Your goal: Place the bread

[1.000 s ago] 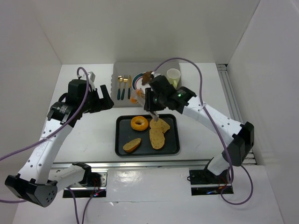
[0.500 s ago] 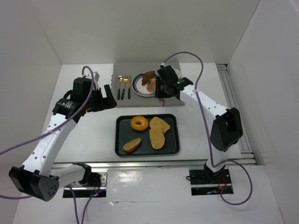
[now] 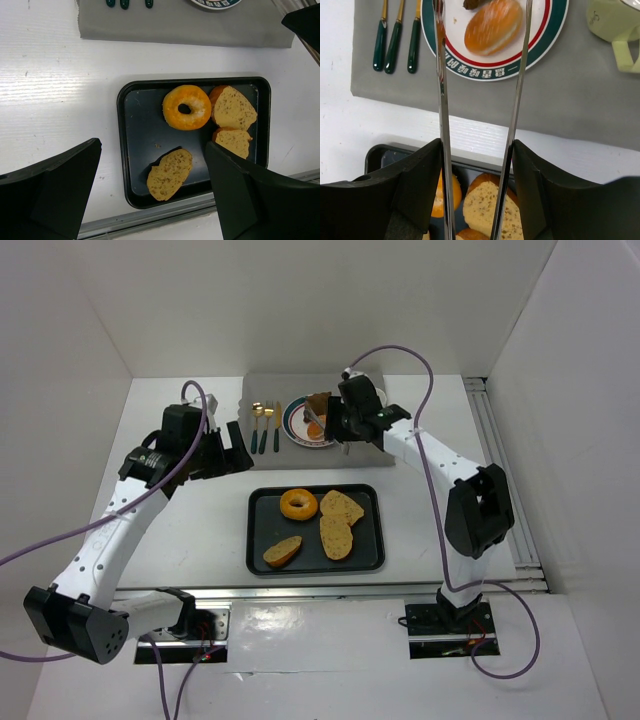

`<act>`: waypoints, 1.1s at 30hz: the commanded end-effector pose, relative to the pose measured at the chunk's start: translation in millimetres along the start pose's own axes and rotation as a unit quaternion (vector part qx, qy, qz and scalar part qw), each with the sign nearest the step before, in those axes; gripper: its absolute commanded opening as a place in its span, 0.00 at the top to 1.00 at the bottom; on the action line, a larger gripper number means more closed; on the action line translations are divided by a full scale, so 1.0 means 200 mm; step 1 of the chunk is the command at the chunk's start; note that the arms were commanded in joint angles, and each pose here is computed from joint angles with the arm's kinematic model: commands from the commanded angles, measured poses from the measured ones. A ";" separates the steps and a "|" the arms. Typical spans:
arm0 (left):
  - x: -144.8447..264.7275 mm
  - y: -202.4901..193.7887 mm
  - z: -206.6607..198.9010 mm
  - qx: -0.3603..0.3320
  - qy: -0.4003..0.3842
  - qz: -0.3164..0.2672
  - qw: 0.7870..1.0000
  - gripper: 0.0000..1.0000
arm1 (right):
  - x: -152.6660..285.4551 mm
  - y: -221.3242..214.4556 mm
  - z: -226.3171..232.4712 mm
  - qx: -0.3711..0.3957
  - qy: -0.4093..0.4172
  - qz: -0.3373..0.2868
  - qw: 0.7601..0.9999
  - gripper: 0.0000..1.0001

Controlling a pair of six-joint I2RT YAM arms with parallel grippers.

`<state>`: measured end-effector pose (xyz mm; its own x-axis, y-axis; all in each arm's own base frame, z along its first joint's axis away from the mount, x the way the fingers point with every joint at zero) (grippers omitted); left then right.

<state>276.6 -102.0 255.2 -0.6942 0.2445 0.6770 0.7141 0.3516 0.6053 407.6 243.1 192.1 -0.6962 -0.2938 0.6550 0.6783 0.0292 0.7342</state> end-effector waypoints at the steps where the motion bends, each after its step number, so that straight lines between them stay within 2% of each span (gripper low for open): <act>1: 0.00 0.03 -0.02 -0.006 -0.014 -0.010 1.000 0.01 | 0.13 0.22 0.07 0.006 0.013 -0.074 0.997 0.36; 6: 0.02 0.03 -0.02 -0.011 -0.017 -0.015 1.000 0.01 | 0.32 0.31 0.09 0.011 0.007 -0.105 0.994 0.36; 10: 0.04 0.05 -0.03 -0.012 -0.017 -0.025 0.999 0.01 | 0.52 0.31 -0.01 0.004 -0.048 -0.137 0.989 0.36; 11: 0.04 0.04 -0.02 -0.018 -0.015 -0.021 1.000 0.01 | 0.53 0.26 -0.11 -0.001 -0.098 -0.136 0.986 0.36; 12: 0.05 0.07 -0.02 -0.015 -0.015 -0.028 0.999 0.01 | 0.62 0.27 -0.16 -0.017 -0.120 -0.158 0.980 0.36; 14: 0.07 0.08 -0.01 -0.020 -0.010 -0.030 0.999 0.01 | 0.64 0.11 -0.32 -0.021 -0.200 -0.144 0.969 0.36; 16: 0.07 0.08 -0.01 -0.025 -0.010 -0.030 0.999 0.01 | 0.70 0.05 -0.50 -0.058 -0.251 -0.145 0.955 0.36; 17: 0.07 0.08 -0.01 -0.025 -0.010 -0.030 0.999 0.01 | 0.67 -0.06 -0.58 -0.062 -0.272 -0.122 0.953 0.36; 20: 0.08 0.09 -0.01 -0.028 -0.013 -0.034 0.999 0.01 | 0.61 -0.12 -0.78 -0.098 -0.285 -0.110 0.947 0.36; 21: 0.08 0.08 -0.01 -0.027 -0.011 -0.030 0.999 0.01 | 0.53 -0.18 -0.83 -0.102 -0.283 -0.089 0.949 0.36; 22: 0.08 0.08 -0.01 -0.027 -0.011 -0.030 0.999 0.01 | 0.50 -0.13 -0.89 -0.121 -0.283 -0.116 0.944 0.36; 25: 0.08 0.08 -0.01 -0.027 -0.011 -0.030 0.999 0.01 | 0.36 -0.14 -0.95 -0.117 -0.290 -0.128 0.941 0.36; 26: 0.08 0.08 -0.01 -0.027 -0.011 -0.030 0.999 0.01 | 0.32 -0.11 -0.99 -0.124 -0.299 -0.150 0.934 0.36; 33: 0.08 0.06 0.01 -0.027 -0.008 -0.024 0.999 0.01 | -0.03 -0.24 -1.22 -0.120 -0.343 -0.115 0.924 0.36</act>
<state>275.5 -94.6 254.0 -0.6910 0.2335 0.6841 0.7193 0.3154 0.6190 399.2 25.8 92.5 -0.6886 0.3728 0.6219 0.6095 -0.1671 0.7750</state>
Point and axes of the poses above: each gripper's point midway between its finger pads, its own x axis back along the fingers, its own z axis along the line the jaws close on, y = z × x, the point moved 3 cm from there along x, back along the fingers, and after that the axes turned 6 degrees about x, right-handed, at the moved point
